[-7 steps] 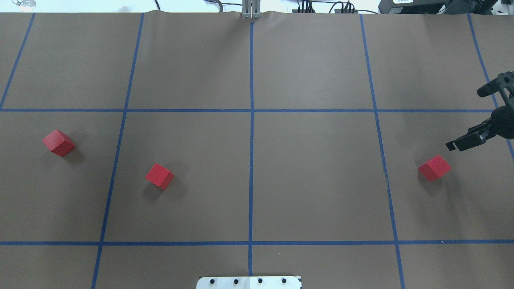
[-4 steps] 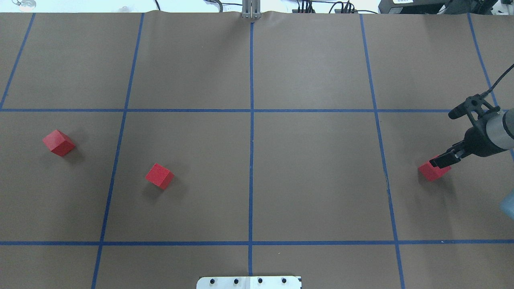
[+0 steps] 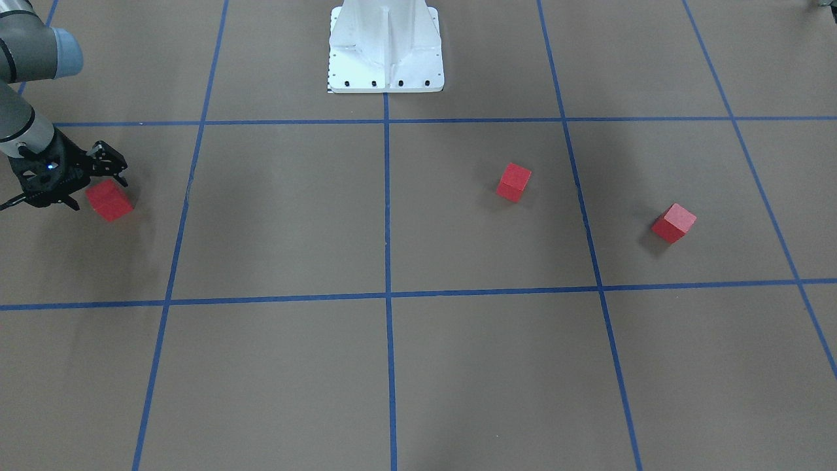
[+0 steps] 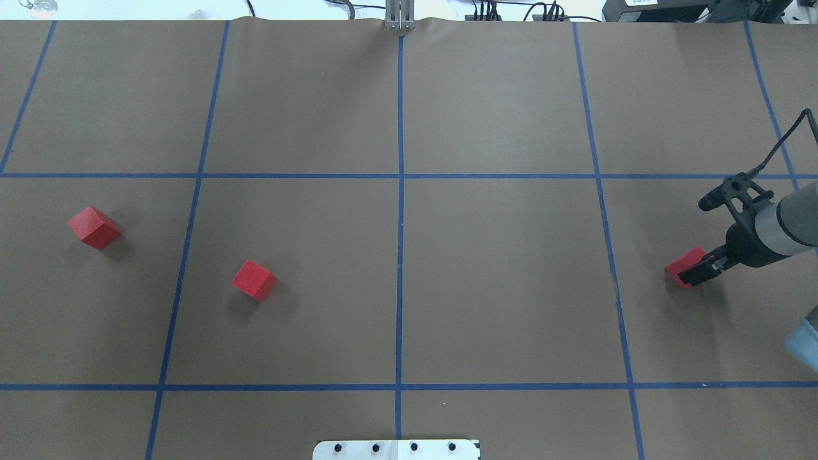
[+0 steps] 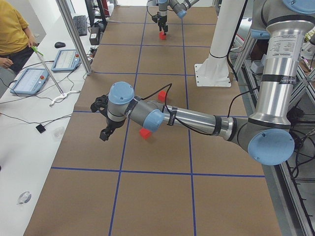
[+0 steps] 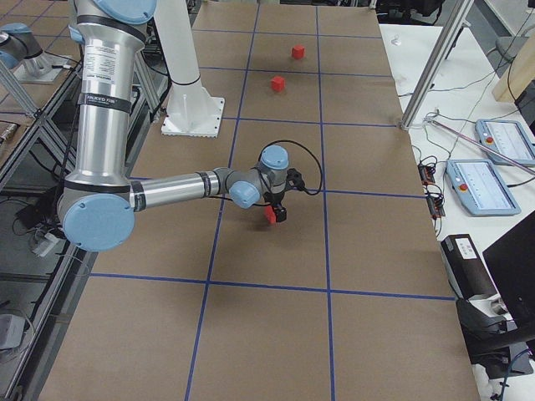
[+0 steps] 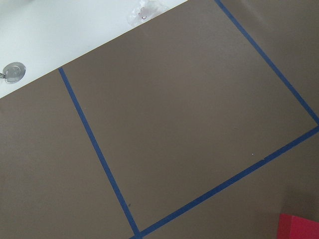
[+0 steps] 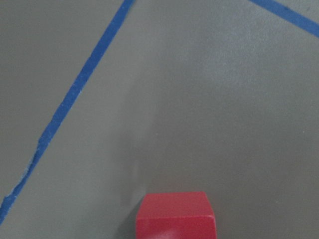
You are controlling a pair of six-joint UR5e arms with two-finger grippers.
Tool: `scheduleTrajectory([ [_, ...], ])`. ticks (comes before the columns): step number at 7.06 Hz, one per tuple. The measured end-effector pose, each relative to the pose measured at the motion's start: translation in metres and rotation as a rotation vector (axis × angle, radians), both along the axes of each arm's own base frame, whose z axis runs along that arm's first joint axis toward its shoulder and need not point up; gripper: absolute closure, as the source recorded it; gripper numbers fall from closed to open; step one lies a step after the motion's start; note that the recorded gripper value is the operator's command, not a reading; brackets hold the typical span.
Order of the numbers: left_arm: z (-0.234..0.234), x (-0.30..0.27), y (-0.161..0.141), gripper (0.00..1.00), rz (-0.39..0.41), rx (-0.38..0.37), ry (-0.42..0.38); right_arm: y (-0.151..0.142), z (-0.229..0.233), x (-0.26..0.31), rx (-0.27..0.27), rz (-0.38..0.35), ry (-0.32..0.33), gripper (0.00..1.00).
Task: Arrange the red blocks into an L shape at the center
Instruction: 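Reach the right gripper down and grasp the red cube beneath it, then carry the red cube with the right gripper to the table center and lower it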
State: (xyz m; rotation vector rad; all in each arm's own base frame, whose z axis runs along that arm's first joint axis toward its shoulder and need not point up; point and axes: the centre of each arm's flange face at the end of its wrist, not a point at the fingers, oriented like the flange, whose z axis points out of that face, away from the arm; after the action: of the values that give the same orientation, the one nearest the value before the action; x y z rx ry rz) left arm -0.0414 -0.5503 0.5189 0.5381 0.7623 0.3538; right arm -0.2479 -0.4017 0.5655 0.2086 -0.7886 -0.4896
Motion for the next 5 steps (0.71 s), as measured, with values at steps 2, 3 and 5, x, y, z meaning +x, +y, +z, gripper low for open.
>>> scheduleTrajectory([
  [2,0.0,0.001,0.0,0.0,0.001,-0.001,0.0,0.002,0.004,-0.003,-0.009,-0.007,0.005,0.99],
  [3,0.0,0.001,0.0,0.0,0.001,-0.001,0.0,0.002,0.005,-0.003,-0.015,-0.009,0.005,1.0],
  [5,0.001,0.001,0.0,0.0,0.001,-0.001,0.0,-0.001,-0.007,-0.005,-0.025,0.011,-0.013,1.0],
])
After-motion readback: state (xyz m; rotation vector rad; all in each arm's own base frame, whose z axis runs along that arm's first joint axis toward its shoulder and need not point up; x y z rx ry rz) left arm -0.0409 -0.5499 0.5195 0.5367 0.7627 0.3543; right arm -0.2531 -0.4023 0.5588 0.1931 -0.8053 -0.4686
